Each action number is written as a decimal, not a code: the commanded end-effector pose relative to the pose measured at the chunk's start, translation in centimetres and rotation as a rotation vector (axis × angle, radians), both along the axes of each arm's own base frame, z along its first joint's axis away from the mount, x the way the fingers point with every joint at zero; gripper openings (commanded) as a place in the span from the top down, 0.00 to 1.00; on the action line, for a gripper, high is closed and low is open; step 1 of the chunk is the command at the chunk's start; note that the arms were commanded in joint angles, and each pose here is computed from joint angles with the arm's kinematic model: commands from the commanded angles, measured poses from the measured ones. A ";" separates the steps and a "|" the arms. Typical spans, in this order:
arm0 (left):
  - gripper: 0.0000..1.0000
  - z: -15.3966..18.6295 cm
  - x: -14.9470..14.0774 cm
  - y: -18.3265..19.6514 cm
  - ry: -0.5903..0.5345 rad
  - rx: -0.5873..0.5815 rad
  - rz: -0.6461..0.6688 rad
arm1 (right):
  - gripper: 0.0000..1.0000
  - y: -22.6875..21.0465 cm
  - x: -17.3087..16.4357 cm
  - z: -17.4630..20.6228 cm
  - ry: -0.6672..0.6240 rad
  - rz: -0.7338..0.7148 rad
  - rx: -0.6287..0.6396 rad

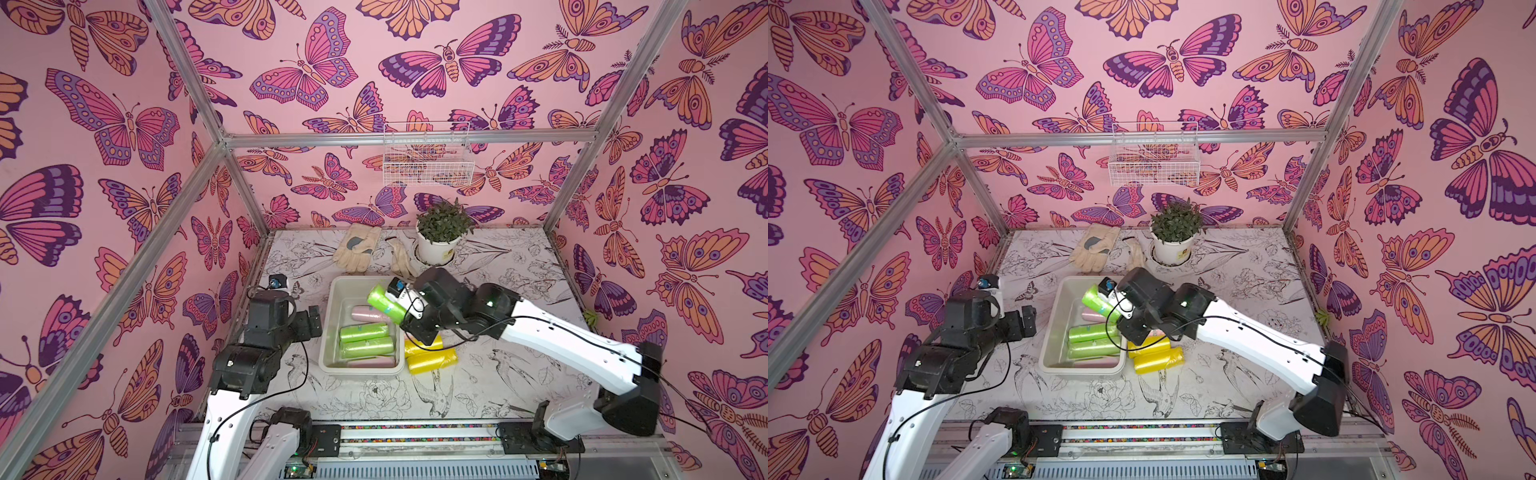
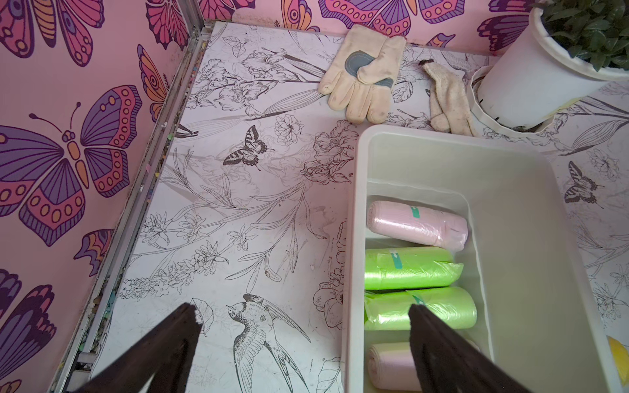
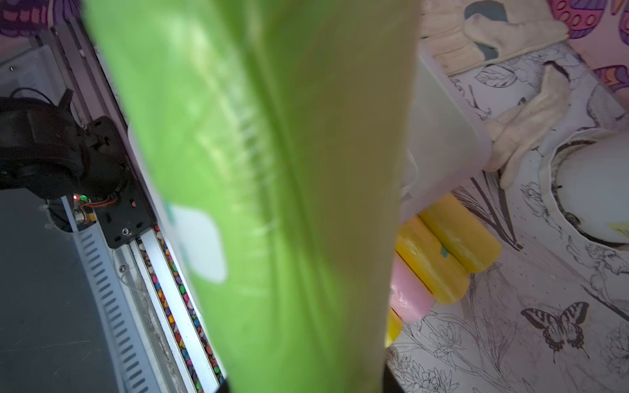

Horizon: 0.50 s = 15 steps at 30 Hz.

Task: Put the roll of trash bags into the storage box
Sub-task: Place the roll of trash bags in the storage box.

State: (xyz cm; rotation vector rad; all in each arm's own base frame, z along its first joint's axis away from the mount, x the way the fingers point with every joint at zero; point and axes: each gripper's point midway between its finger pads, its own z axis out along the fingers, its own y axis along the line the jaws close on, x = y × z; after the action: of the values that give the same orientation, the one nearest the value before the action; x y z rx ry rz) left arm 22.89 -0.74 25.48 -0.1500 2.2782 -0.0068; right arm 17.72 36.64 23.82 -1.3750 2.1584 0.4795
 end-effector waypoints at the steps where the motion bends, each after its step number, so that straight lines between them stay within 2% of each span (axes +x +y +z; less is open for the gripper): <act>1: 0.00 0.3 -0.5 0.7 -0.020 0.012 0.030 | 1.00 0.7 -0.2 -3.0 0.014 0.065 -0.149; 7: 0.00 0.7 -0.6 0.0 -0.033 -0.015 -0.006 | 1.00 2.8 -0.8 -6.6 0.046 0.137 -0.283; 11: 0.00 1.5 -1.2 -3.2 -0.063 -0.101 -0.185 | 1.00 3.4 -1.2 -8.7 0.034 0.167 -0.367; 15: 0.00 2.1 -1.7 -2.8 -0.104 -0.090 -0.172 | 1.00 3.6 -1.4 -10.7 0.051 0.183 -0.409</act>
State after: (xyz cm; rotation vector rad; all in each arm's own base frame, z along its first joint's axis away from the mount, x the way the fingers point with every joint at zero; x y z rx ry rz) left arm 21.56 -3.01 26.98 -0.0431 2.2175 -0.1672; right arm 16.20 40.38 13.08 -1.7738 2.2801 0.1860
